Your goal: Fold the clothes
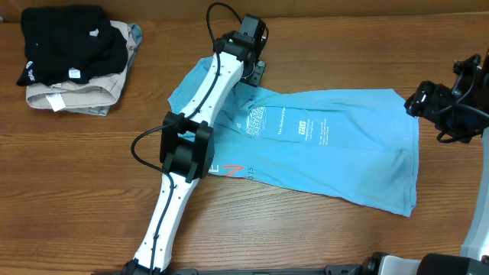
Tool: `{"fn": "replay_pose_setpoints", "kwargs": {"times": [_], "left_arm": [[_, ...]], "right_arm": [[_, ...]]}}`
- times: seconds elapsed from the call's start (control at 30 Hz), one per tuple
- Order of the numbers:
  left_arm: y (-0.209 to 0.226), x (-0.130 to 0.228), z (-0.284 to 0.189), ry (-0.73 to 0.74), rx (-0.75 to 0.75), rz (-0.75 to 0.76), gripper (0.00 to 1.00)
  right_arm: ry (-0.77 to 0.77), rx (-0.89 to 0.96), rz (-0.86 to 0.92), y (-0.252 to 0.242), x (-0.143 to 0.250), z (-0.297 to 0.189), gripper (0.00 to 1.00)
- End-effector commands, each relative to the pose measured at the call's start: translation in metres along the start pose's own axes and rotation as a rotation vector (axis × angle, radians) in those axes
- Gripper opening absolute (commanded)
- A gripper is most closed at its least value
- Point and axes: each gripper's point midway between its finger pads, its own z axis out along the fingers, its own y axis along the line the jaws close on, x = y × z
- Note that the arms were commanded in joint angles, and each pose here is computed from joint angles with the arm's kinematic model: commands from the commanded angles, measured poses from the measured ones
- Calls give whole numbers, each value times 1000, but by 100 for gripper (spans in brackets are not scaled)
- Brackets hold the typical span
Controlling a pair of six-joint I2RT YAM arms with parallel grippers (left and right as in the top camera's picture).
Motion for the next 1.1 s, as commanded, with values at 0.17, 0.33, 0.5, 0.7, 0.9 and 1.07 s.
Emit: {"fn": "replay_pose_setpoints", "kwargs": {"times": [0.17, 0.33, 0.5, 0.7, 0.9, 1.07], "left_arm": [[-2, 4, -1, 10, -10, 19, 28], [1, -1, -4, -7, -24, 17, 4], [16, -30, -36, -98, -107, 6, 4], [22, -74, -124, -270, -103, -67, 4], [27, -94, -211, -408, -92, -96, 4], [31, -87, -237, -407, -93, -110, 4]], "right_arm": [[0, -2, -10, 2, 1, 1, 86], [-1, -2, -10, 2, 1, 1, 86], [-21, -5, -14, 3, -4, 1, 86], [-80, -14, -25, 5, -19, 0, 85], [-119, -22, -29, 6, -37, 10, 85], [-111, -23, -28, 3, -54, 39, 85]]}}
